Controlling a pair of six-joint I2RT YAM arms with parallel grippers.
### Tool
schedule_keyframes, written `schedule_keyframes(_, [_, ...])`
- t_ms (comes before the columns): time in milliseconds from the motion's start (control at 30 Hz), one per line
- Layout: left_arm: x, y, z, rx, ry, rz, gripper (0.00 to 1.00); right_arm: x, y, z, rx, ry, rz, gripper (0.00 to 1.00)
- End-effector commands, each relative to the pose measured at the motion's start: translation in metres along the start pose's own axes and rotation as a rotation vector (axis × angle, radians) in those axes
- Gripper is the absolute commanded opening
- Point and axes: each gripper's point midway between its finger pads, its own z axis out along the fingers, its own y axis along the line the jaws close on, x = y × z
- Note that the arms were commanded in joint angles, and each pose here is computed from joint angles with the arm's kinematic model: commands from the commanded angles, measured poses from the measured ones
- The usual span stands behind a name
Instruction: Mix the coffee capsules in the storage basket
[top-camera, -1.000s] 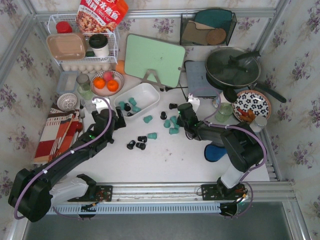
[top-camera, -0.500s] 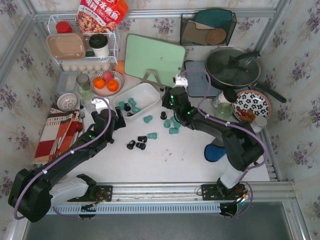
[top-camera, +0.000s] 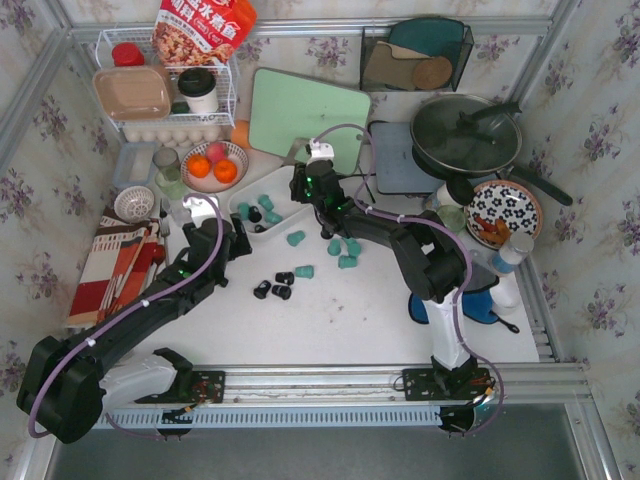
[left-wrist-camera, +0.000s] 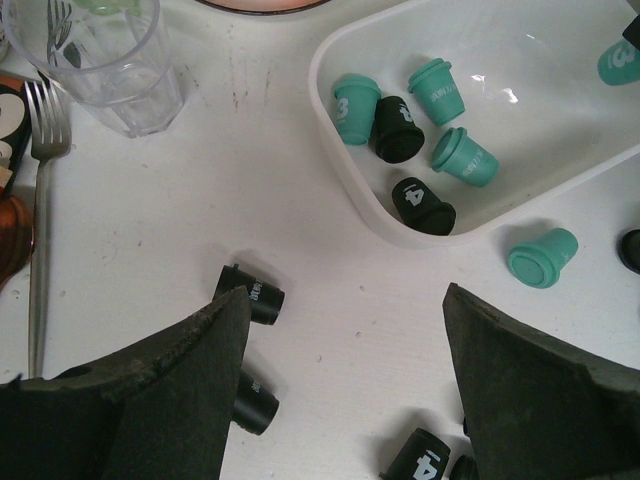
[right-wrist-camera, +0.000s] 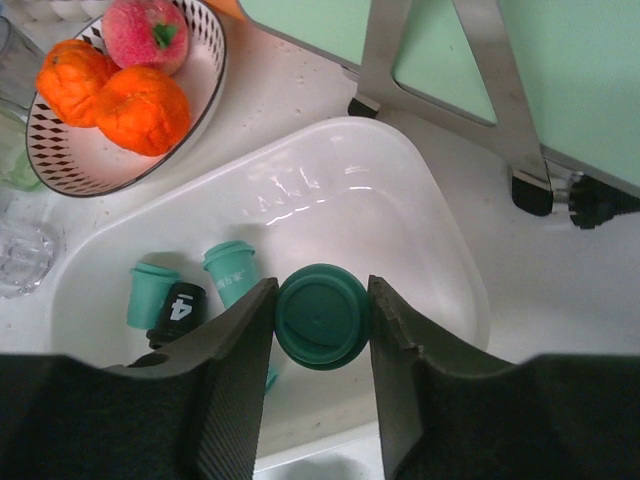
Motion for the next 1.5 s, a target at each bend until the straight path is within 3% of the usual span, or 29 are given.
schedule_keyframes(0, [-0.004, -0.001, 0.001, -0.005, -0.01, -0.017, 0.8, -0.002, -0.007, -0.001, 0.043, 0.009, -0.005, 0.5])
schedule_keyframes(267, [-0.003, -0.001, 0.001, -0.009, -0.005, -0.016, 0.8, -0.003, -0.019, -0.032, 0.089, 0.072, -0.069, 0.6])
schedule_keyframes(400, [-0.003, -0.001, 0.001, -0.008, -0.002, -0.016, 0.8, 0.006, -0.028, -0.061, 0.105, 0.11, -0.085, 0.56])
schedule_keyframes(600, [-0.002, -0.002, 0.002, -0.005, 0.002, -0.018, 0.8, 0.053, -0.067, -0.11, 0.269, 0.211, -0.107, 0.55])
schedule_keyframes(867, [-0.001, -0.003, 0.001, 0.003, 0.005, -0.024, 0.8, 0.072, -0.104, -0.157, 0.395, 0.241, -0.135, 0.56])
schedule_keyframes(1267, [-0.002, -0.004, 0.001, 0.003, 0.007, -0.021, 0.8, 0.112, -0.11, -0.158, 0.371, 0.363, -0.179, 0.55])
schedule_keyframes(1467, [-0.003, -0.003, 0.0, 0.005, 0.005, -0.024, 0.8, 0.112, -0.107, -0.156, 0.363, 0.36, -0.161, 0.47])
